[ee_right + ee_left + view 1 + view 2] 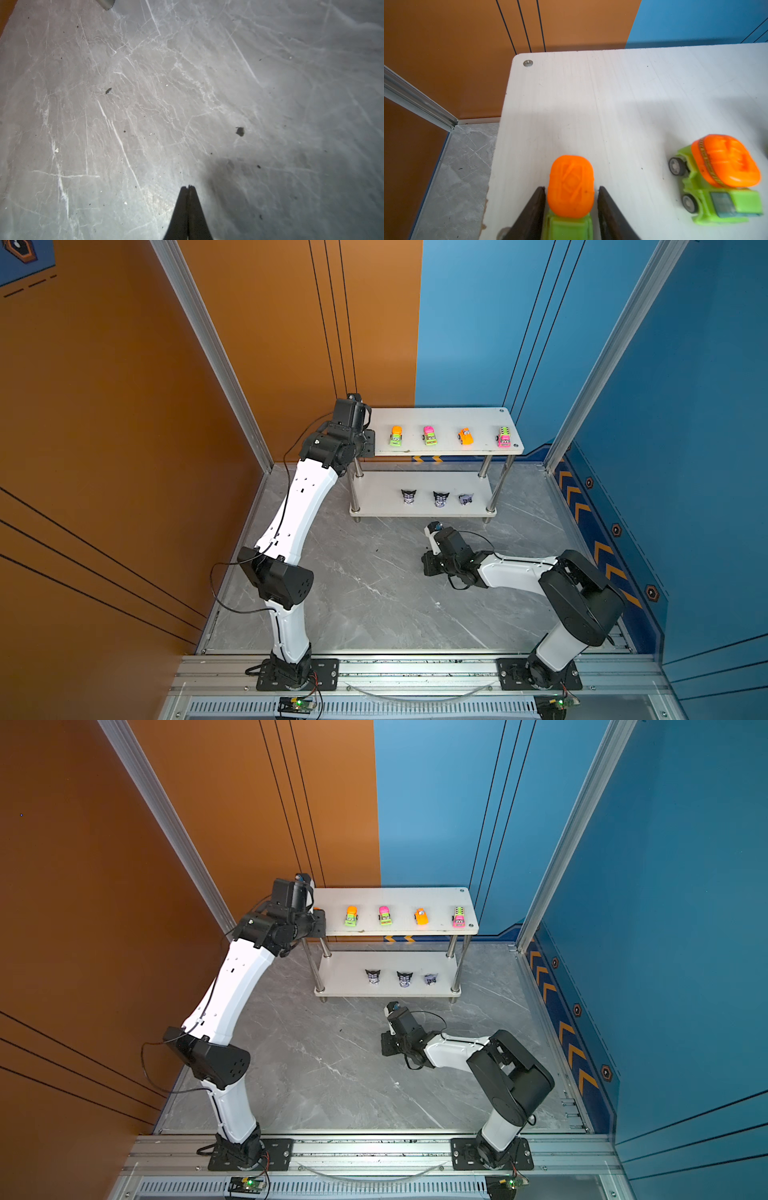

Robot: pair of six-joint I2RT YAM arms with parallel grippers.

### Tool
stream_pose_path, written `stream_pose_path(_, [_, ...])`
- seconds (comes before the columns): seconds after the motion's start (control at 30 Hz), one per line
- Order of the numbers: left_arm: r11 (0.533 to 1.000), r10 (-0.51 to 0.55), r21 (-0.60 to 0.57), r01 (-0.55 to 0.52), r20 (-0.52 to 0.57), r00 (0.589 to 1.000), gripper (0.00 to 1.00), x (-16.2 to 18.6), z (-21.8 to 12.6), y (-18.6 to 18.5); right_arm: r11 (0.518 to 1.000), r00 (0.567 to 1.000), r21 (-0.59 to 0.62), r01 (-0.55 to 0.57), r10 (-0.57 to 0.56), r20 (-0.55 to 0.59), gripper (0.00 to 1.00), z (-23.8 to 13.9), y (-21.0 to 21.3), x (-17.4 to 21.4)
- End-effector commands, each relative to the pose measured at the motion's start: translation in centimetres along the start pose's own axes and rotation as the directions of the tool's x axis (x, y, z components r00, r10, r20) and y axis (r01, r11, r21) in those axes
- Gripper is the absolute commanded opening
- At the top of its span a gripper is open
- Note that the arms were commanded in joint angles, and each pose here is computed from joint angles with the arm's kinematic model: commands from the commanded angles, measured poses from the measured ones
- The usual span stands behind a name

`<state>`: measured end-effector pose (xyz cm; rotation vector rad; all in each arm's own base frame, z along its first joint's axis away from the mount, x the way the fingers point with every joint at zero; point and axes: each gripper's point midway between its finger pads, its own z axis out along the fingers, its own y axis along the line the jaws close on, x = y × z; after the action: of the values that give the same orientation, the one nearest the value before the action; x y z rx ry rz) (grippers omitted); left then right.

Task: Place and organize the plastic toys onto the shelf
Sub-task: 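Lower the truck onto the top board and open the left gripper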

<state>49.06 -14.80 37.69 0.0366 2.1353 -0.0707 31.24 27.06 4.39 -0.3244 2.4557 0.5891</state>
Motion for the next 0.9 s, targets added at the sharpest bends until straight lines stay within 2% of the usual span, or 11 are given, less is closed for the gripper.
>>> stream_pose_path(0.0, [1.0,-0.013,0.008,0.013,0.01,1.0,0.37,-0.7,-0.4,0.4,0.999,1.0,0.04,-0.025,0.026,-0.011,0.05,-0.1,-1.2,0.4])
stream_pose_path(0.1, [1.0,-0.014,0.004,0.014,0.014,1.0,0.3,-0.8,-0.4,0.5,0.999,1.0,0.04,-0.025,0.025,-0.012,0.05,-0.1,-1.2,0.4])
stream_pose_path(0.63, [1.0,-0.018,0.013,0.018,0.009,1.0,0.3,-0.8,0.3,0.2,0.999,1.0,0.045,-0.026,0.027,-0.013,0.05,-0.1,-1.4,0.5])
stream_pose_path(0.87, [1.0,-0.023,0.009,0.023,-0.007,1.0,0.43,-0.2,0.7,0.2,0.999,1.0,0.046,-0.026,0.027,-0.013,0.05,-0.1,-1.4,0.5])
